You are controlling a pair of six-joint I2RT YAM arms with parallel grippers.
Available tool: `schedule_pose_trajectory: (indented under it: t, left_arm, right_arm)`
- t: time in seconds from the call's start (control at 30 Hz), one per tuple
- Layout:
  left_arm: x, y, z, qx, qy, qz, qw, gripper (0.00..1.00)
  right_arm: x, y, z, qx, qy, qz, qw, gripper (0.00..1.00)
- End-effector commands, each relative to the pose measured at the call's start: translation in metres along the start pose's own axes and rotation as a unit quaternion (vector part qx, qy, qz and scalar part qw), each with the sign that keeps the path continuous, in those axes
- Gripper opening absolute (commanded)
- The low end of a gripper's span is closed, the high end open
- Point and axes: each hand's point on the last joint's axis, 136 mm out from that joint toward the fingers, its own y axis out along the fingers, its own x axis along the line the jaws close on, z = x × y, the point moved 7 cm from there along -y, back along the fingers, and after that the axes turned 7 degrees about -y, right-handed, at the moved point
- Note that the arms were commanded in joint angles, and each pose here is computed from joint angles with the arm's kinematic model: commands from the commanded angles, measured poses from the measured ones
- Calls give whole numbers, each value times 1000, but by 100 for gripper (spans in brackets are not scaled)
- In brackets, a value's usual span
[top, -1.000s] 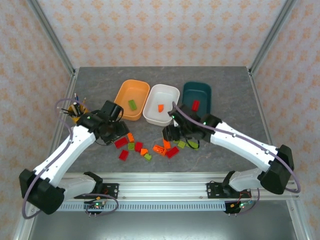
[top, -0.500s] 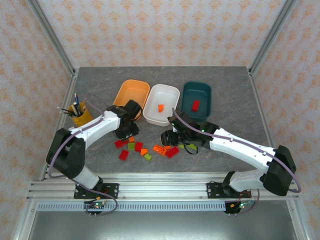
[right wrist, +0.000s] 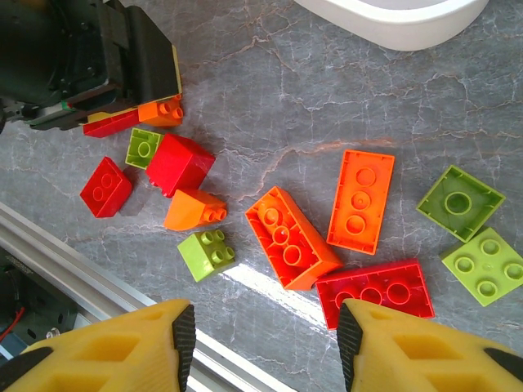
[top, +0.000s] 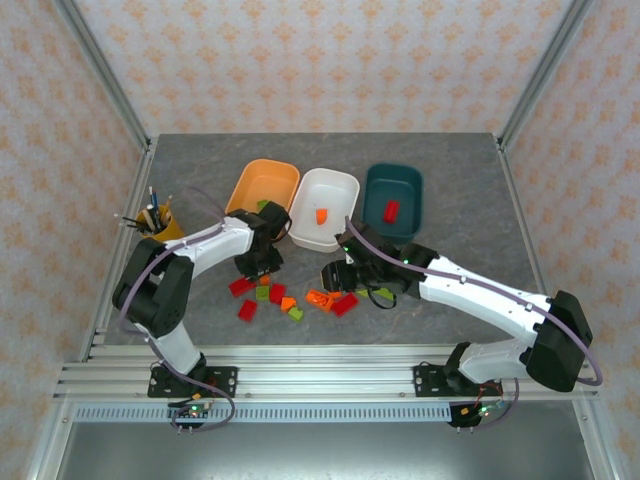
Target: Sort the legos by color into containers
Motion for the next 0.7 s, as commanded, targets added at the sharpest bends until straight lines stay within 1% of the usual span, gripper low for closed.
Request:
schedule_pose_trajectory:
  t: [0.0,0.1,0.2,0.33,0.4,0.5,0.53,0.6,0.67]
  left_arm:
    - [-6,1,-10,-24,0,-7,1000,36]
    - [-6,7,-10,-21,3,-14,1000,34]
    - [-7,9,-11,-24,5,-14,1000,29]
    - [-8,-4,-13,-38,8,-2,999,23]
    - [-11,-25,-14,-57,22,6,998,22]
    - [-25,-71,-13,-92,55,41,993,22]
    - [-31,-84,-13,-97,65,54,992,22]
    - [-46,-103,-13,-100,86,76,988,22]
    - [-64,-114,-13,-100,109,87,985,22]
  right_arm:
    - [1,-4,1,-5,1,0,1000,51]
    - [0,-4,1,-4,2,2,1000,51]
    - [0,-4,2,-3,4,4,1000,51]
    - [-2,-9,0,-13,5,15,1000,50]
    - [-5,-18,-4,-29,5,35,999,49]
    - [-14,-43,-14,-75,17,81,994,50]
    - [-20,-48,-18,-87,29,101,991,50]
    - [-28,-66,-27,-123,58,111,984,51]
    - [-37,-73,-36,-140,86,113,980,52]
